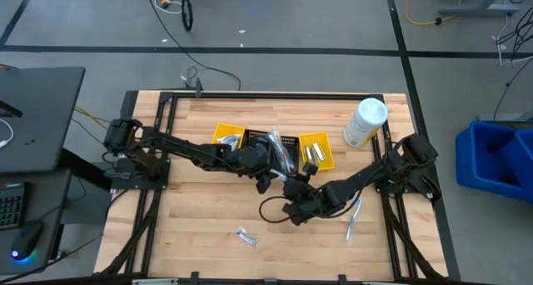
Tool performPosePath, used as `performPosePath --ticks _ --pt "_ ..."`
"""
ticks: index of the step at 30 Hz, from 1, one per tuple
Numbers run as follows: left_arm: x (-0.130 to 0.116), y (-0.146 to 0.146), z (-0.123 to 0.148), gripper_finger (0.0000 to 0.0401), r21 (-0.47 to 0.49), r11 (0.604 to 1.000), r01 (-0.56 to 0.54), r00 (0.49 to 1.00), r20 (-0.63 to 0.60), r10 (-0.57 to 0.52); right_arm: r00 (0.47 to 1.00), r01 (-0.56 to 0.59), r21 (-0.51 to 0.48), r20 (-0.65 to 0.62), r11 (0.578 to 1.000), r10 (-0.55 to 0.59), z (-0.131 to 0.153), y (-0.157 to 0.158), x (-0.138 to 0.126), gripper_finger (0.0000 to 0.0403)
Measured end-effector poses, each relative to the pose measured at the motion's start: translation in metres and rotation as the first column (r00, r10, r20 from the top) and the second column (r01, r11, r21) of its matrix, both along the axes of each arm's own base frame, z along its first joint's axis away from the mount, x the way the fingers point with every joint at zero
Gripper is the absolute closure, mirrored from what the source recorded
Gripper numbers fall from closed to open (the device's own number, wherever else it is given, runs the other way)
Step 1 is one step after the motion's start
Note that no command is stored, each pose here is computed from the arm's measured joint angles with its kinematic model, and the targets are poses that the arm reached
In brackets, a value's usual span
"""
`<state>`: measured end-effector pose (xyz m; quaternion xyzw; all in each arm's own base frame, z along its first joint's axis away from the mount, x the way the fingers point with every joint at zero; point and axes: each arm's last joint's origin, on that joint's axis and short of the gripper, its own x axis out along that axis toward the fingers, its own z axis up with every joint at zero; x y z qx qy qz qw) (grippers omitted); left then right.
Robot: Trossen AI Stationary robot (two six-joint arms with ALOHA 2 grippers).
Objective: Pick & Place Travel size toiletries
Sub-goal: Put the white toothpaste into the left yellow bin
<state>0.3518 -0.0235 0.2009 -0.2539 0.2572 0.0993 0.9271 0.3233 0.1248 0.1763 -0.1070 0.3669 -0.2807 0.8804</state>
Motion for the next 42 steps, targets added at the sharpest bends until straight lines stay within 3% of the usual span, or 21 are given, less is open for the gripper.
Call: performPosePath --ticks 8,23,30,37,42 --pt "0.0 0.0 0.0 0.0244 0.002 1.0 0.002 1.0 -0.001 -0.002 1.0 0.009 -0.001 0.006 1.0 -0.009 0.0008 -0.0046 0.0029 0.0309" --pt "0.0001 0.0 0.0001 0.0339 0.048 0.998 0.031 1.0 -0.003 -0.031 1.0 0.007 -0.002 -0.005 1.0 -0.007 0.0004 -0.0048 0.0022 0.0298" --pt "0.0 -0.0017 0.0001 0.034 0.13 0.987 0.095 0.996 -0.013 -0.094 1.0 0.006 0.0 -0.005 1.0 -0.006 0.0004 -0.0047 0.0023 0.0293" --pt "-0.0001 -0.0021 0.0 0.0344 0.13 0.987 0.092 0.996 -0.014 -0.091 1.0 0.004 0.004 -0.006 1.0 -0.004 0.0003 -0.0046 0.0023 0.0295" --pt "-0.0004 0.0007 -0.0008 0.0352 0.107 0.992 0.067 0.998 -0.02 -0.065 1.0 -0.003 0.036 -0.016 0.999 0.004 0.0002 -0.0068 0.0034 0.0263"
